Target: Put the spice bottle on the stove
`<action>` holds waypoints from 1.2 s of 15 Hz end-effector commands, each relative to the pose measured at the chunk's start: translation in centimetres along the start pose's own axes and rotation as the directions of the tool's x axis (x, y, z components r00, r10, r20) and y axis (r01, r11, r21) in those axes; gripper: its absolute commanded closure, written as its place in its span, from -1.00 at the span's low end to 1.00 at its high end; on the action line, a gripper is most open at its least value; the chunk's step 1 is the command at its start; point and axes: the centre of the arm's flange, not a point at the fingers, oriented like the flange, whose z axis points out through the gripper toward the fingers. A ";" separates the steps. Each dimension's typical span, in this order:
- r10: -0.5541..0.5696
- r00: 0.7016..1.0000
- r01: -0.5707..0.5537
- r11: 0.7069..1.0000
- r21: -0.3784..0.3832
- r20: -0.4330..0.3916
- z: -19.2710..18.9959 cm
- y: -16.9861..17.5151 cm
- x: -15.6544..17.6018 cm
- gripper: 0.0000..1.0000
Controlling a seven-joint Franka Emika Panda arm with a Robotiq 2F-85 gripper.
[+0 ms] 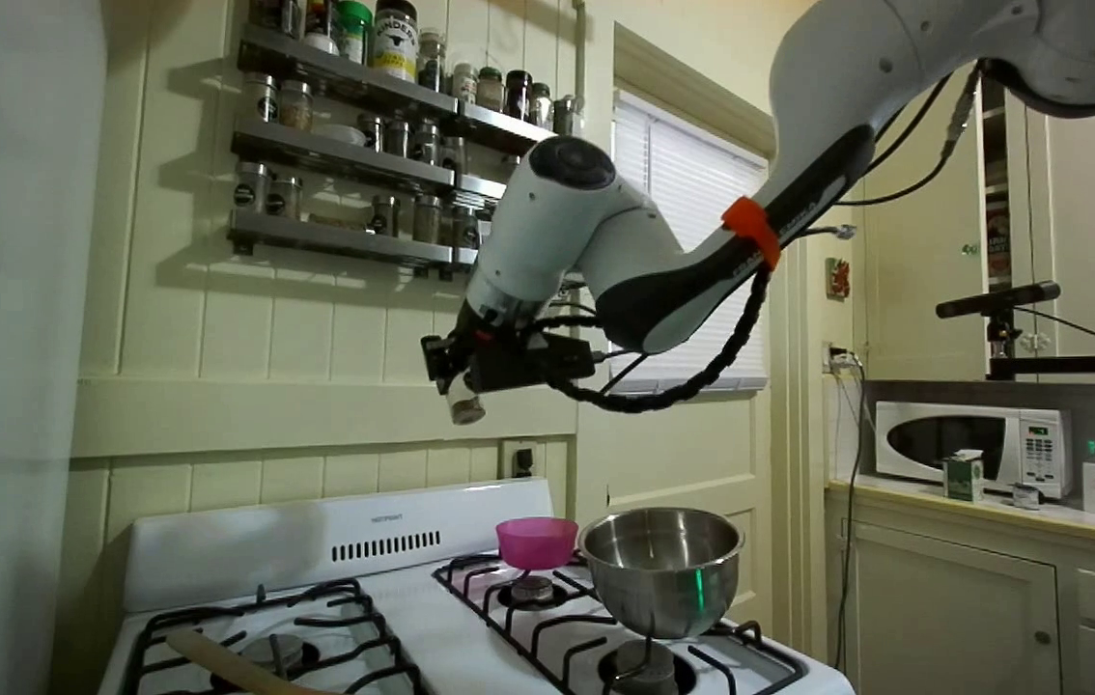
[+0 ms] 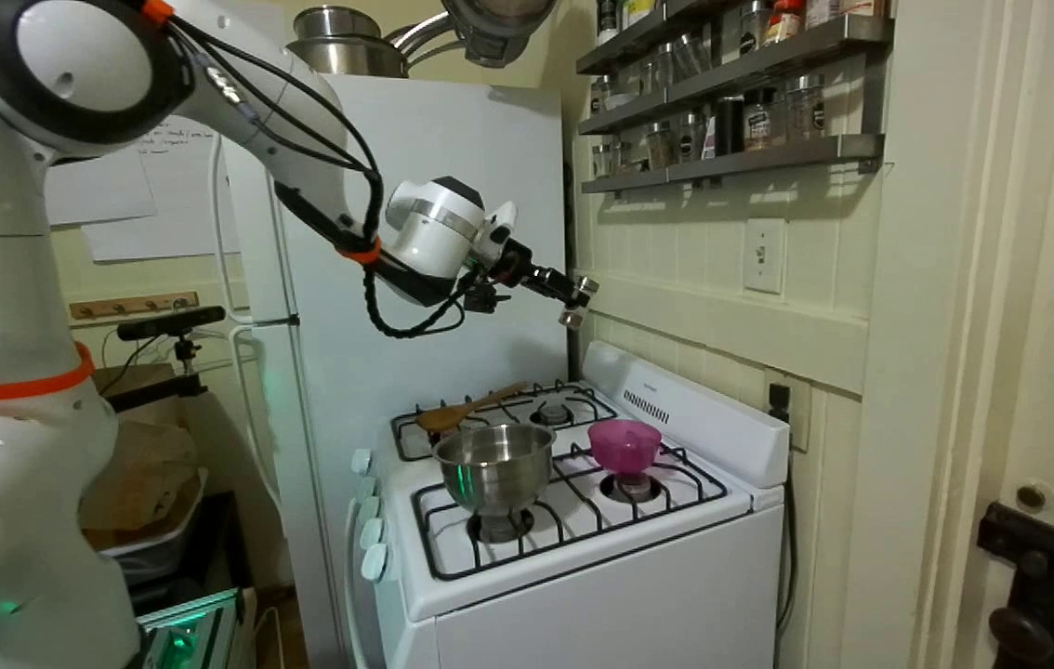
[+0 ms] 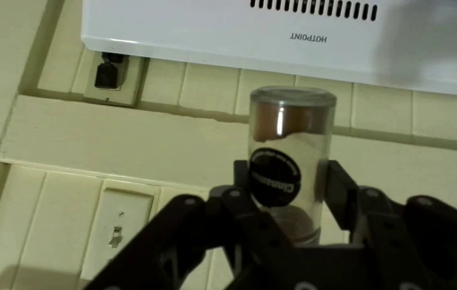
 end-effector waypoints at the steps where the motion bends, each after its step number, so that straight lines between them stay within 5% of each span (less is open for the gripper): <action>1: -0.066 0.995 0.065 0.998 -0.008 -0.069 4.9 -2.9 -3.0 0.53; 4: -0.026 0.997 0.025 1.000 -0.010 -0.069 7.4 -3.5 -4.4 0.53; 5: -0.071 0.996 0.070 0.997 -0.019 -0.057 5.3 -2.2 -3.9 0.03; 9: -0.042 0.998 0.042 0.999 -0.008 -0.036 7.1 -2.9 -4.6 0.03; 10: -0.037 0.998 0.036 0.999 -0.014 -0.054 7.7 -3.1 -5.0 0.53; 18: -0.140 0.956 0.094 0.979 -0.182 -0.258 13.7 -7.0 -9.2 0.53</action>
